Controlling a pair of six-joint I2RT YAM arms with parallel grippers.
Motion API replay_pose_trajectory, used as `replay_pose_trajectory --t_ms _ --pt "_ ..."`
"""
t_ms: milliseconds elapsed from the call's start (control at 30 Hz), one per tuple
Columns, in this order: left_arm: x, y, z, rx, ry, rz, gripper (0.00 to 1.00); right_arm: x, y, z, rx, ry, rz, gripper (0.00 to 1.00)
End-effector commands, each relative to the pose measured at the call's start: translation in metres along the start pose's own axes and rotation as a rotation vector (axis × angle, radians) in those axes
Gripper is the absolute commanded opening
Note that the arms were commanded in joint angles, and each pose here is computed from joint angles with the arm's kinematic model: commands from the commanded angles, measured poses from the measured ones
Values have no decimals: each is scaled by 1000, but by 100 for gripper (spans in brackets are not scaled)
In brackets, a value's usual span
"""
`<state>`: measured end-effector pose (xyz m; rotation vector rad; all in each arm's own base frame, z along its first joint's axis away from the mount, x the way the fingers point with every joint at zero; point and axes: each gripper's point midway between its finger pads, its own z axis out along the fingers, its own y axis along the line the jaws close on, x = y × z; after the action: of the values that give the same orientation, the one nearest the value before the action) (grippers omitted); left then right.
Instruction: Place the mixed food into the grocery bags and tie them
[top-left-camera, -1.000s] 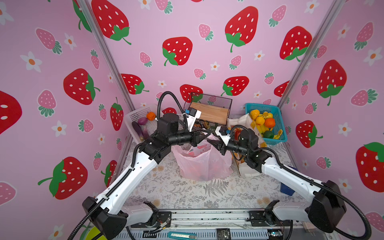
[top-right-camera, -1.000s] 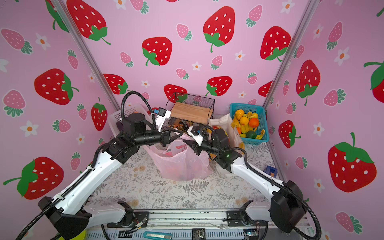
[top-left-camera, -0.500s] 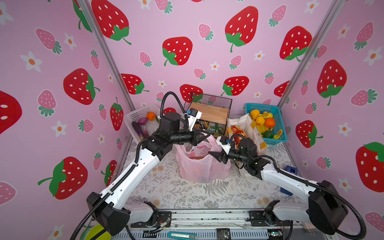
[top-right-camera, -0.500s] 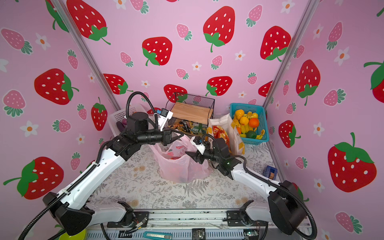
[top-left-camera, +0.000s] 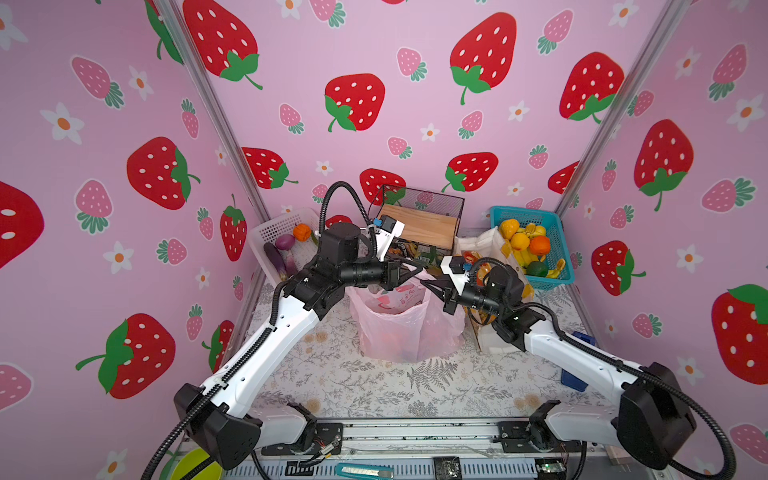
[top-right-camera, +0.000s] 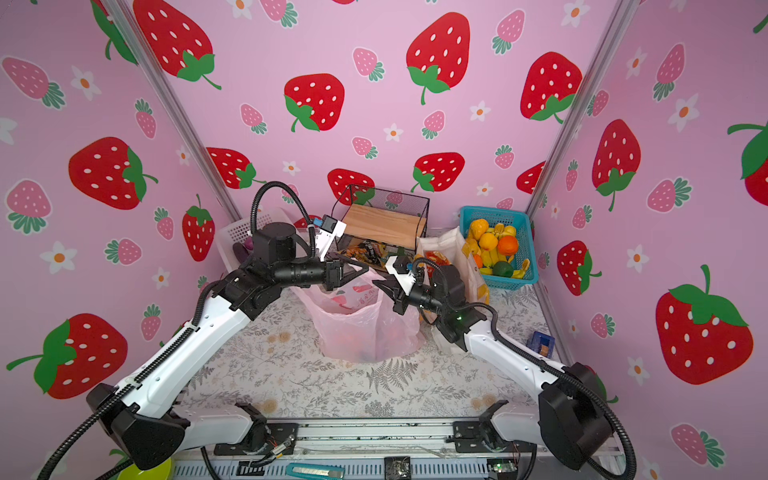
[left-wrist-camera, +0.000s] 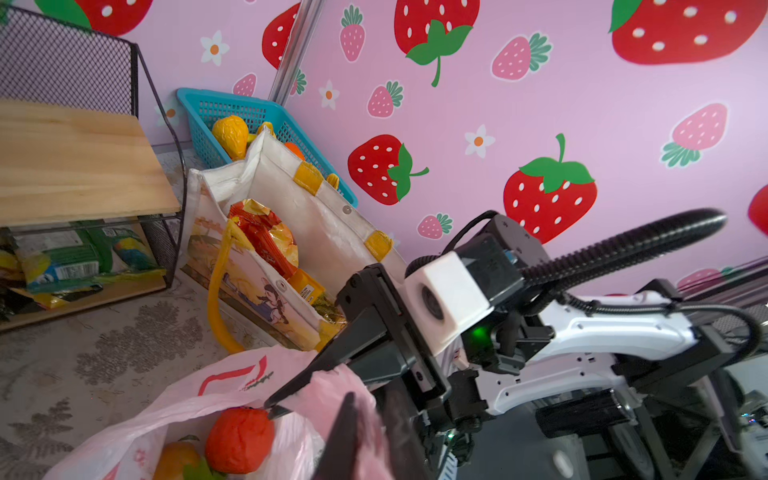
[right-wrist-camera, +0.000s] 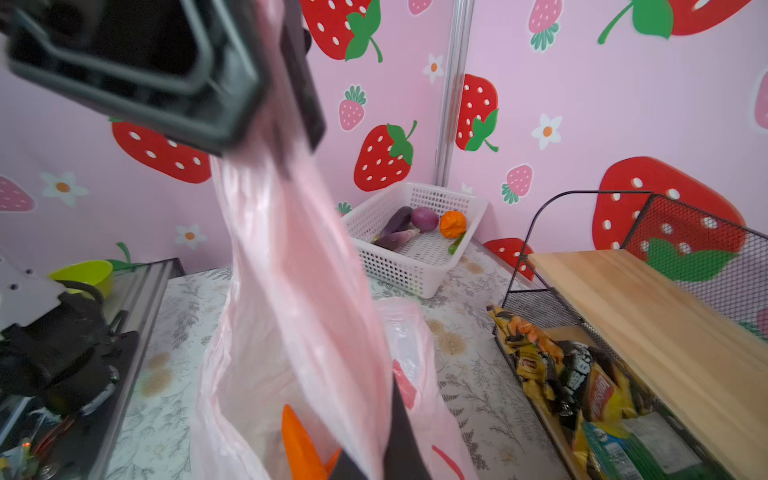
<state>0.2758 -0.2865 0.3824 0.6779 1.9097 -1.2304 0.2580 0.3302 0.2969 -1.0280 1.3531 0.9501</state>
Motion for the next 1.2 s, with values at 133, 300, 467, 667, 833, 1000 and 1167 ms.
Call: replay_pose_trajectory --t_ms 133,300,467,667,833,1000,1167 --pt "-20 -51 -58 -10 -92 297 71 -2 -28 -7 63 -36 189 0" --pt "9 -44 -106 -138 -104 385 77 2 -52 -16 122 -48 287 0" --pt "42 -16 -142 -257 -153 362 80 6 -64 -18 126 -58 328 0" --pt "53 45 -146 -300 -216 192 80 5 -66 -17 109 -69 328 0" --pt "44 76 -136 -291 -204 200 81 3 -62 -16 78 -80 334 0" --pt "37 99 -118 -232 -190 264 81 1 -59 -15 59 -88 335 0" --pt "39 116 -106 -196 -175 407 82 -1 -58 -16 51 -93 333 0"
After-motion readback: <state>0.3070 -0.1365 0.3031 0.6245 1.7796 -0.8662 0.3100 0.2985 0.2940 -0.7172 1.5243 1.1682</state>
